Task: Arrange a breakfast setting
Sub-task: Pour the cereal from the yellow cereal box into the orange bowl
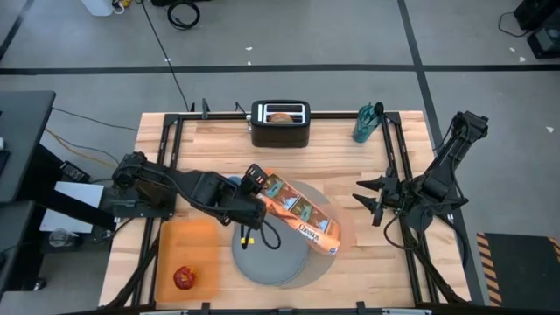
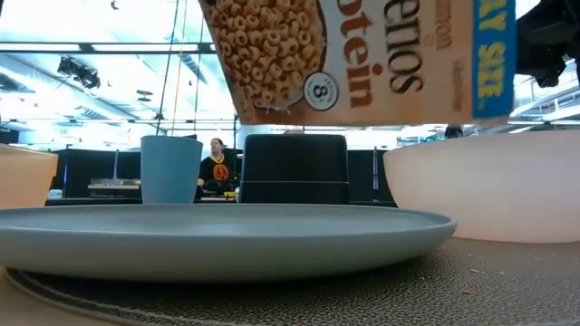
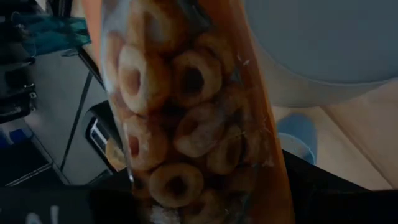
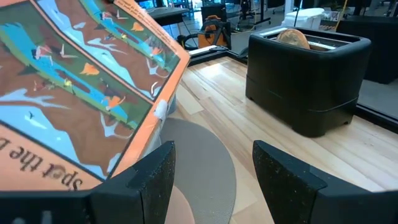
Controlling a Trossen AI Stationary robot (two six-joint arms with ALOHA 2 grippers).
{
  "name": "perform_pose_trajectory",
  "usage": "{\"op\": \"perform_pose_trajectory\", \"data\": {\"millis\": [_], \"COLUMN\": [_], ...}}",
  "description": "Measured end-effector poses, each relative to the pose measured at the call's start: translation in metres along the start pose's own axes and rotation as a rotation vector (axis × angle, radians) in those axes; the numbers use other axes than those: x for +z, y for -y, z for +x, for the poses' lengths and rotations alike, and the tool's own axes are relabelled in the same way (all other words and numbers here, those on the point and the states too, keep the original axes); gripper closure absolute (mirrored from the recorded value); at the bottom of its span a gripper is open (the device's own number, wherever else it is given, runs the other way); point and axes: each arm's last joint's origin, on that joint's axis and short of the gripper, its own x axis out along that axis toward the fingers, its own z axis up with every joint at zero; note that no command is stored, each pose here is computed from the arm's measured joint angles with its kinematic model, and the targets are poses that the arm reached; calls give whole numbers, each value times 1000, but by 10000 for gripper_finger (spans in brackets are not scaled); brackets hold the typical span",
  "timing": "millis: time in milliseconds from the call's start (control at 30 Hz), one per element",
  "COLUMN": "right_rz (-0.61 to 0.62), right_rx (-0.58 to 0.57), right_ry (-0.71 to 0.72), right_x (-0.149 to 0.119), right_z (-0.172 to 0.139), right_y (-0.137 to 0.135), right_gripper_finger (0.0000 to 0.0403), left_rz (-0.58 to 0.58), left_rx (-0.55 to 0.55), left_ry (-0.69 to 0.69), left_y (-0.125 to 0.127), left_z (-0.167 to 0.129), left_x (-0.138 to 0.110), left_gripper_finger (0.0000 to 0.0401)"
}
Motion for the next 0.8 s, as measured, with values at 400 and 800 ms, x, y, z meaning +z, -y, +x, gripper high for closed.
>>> {"op": "perform_pose_trajectory", "data": {"millis": [400,800], "right_rz": [6,1], "right_rx": [2,11], "right_ry": [2,0], "right_x": [0,1], "right_z": [0,0], "right_y": [-1,-1], "right_gripper_finger": [181,181], "left_rz": [48,35], "left_rx": [-18,-20], "left_ry": [-63,-19], "left_y": [-2,-14], "left_z": [9,0], "left_x": [9,22], "left_gripper_finger": [188,188]}}
